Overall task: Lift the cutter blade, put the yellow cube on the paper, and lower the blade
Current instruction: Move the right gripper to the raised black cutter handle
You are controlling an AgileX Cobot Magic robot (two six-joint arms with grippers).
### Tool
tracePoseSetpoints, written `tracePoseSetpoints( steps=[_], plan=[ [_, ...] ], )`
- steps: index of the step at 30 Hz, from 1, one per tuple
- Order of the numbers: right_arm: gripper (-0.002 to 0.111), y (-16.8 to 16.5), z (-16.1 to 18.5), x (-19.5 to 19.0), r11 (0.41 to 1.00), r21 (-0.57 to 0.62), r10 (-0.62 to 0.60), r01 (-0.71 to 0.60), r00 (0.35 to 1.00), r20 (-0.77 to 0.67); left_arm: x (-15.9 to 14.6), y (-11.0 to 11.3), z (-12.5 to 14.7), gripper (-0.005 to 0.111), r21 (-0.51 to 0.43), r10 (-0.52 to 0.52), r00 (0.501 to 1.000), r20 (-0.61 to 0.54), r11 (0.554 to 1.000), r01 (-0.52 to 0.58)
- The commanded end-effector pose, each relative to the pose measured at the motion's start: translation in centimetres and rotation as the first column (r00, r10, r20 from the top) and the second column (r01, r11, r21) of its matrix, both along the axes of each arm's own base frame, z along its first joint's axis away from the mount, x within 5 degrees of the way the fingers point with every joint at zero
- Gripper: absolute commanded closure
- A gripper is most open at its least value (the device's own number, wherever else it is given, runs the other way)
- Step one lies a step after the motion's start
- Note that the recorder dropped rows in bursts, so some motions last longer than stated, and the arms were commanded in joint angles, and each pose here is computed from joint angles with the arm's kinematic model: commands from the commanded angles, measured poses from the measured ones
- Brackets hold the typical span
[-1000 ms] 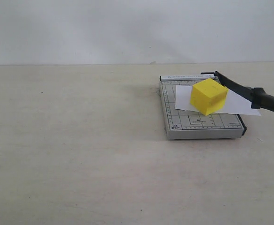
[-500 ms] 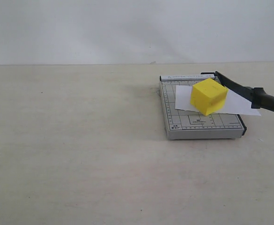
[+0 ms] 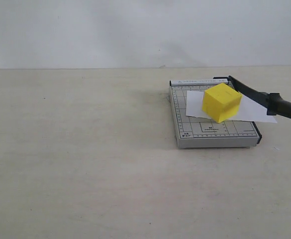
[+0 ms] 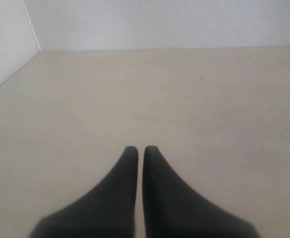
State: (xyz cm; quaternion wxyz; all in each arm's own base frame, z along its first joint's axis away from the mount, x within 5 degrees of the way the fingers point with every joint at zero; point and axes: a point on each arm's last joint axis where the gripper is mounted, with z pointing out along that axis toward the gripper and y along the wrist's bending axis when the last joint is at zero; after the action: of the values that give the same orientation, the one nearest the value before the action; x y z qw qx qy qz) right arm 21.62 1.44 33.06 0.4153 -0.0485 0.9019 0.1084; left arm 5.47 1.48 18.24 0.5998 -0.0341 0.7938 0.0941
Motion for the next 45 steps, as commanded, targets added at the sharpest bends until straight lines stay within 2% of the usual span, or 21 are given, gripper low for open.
tracePoseSetpoints(
  steps=[1, 10, 18, 24, 27, 33, 38, 45],
  plan=[
    [0.051, -0.1, -1.4, 3.0, 1.0, 0.023, -0.005, 0.008, 0.992, -0.125, 0.0, 0.0, 0.0, 0.102, 0.009, 0.001, 1.0, 0.0, 1.0, -0.001],
    [0.051, -0.3, -6.5, 6.5, 0.999, 0.031, -0.014, 0.025, 0.952, -0.305, 0.0, 0.0, 0.0, 0.102, 0.009, 0.001, 1.0, 0.0, 1.0, -0.001],
    [0.055, -0.3, -7.2, 6.8, 0.999, 0.03, -0.011, 0.022, 0.944, -0.329, 0.0, 0.0, 0.0, 0.102, 0.003, 0.003, 1.0, 0.001, 1.0, -0.003],
    [0.066, -0.7, -7.4, 6.6, 1.0, -0.028, -0.019, 0.01, 0.937, -0.348, 0.0, 0.0, 0.1, 0.102, 0.002, 0.002, 1.0, 0.006, 1.0, -0.002],
    [0.077, -0.8, -7.5, 6.5, 0.999, -0.034, -0.017, 0.005, 0.934, -0.357, 0.0, 0.0, 0.1, 0.102, -0.059, 0.02, 1.0, 0.02, 0.998, -0.019],
    [0.108, -0.7, -7.6, 6.3, 0.998, -0.045, 0.014, -0.033, 0.928, -0.373, 0.2, 0.0, 0.9, 0.102, -0.14, 0.045, 0.991, 0.124, 0.99, -0.028],
    [0.108, -0.7, -7.6, 6.3, 0.998, -0.045, 0.014, -0.033, 0.928, -0.372, 0.2, 0.1, 1.3, 0.102, -0.232, 0.084, 0.98, 0.18, 0.972, -0.041],
    [0.108, -0.7, -7.6, 6.3, 0.998, -0.046, 0.012, -0.031, 0.929, -0.37, 0.2, 0.1, 1.0, 0.102, -0.217, 0.077, 0.985, 0.153, 0.975, -0.043]
  ],
)
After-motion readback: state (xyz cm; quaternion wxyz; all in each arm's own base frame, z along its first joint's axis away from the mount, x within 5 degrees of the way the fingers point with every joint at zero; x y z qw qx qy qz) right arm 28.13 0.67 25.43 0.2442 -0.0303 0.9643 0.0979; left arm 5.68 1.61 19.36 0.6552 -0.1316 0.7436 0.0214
